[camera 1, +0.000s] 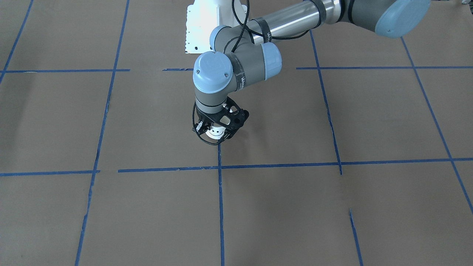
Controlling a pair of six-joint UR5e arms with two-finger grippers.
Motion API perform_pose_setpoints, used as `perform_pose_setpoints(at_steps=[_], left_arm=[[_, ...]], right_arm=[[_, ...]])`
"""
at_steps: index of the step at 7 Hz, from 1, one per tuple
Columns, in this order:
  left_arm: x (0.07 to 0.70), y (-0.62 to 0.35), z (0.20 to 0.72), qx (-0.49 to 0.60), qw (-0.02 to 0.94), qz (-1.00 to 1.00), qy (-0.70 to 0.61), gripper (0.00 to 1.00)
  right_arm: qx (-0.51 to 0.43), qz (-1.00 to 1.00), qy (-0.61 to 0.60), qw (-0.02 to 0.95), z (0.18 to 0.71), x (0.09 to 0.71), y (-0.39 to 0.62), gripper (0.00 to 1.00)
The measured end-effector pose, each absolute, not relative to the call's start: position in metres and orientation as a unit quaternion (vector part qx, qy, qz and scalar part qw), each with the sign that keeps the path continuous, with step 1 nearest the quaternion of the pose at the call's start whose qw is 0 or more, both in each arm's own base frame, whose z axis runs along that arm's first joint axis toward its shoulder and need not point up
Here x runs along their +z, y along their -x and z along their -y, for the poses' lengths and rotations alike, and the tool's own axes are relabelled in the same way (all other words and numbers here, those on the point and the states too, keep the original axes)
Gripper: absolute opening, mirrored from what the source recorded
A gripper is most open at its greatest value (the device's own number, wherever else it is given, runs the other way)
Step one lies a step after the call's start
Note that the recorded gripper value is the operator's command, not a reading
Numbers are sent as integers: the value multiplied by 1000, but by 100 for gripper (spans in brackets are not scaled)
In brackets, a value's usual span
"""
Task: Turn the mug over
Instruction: 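Rotate the mug upright and lower it onto the table with the left gripper, then open the left gripper and withdraw it up and away from the mug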
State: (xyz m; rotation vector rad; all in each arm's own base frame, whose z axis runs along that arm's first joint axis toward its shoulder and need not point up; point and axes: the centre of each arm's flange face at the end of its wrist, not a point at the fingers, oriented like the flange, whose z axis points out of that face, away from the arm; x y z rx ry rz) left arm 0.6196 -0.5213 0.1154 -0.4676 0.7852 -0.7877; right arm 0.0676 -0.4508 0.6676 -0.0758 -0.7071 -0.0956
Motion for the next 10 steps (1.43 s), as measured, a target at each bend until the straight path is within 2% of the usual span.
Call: perform_pose_setpoints(at_steps=[2,3,4,7,10], left_arm=[[117,-623,518,-369,825,-367,220,48],[118,-623,518,-368,826,-367,219,85],[119,-623,517,-365,827,-368,216,100],[99,-569,520,-348,822,-410,190,100],[110,-432,526,-268,831,-479,86,100]], right_arm=[[-47,346,37,936,451,668,-68,100],[-47,346,37,936,451,668,-68,100],[-47,346,37,936,451,668,-68,100],[-47,346,37,936,451,668,-68,100],[-47,346,37,936,451,668,-68,100]])
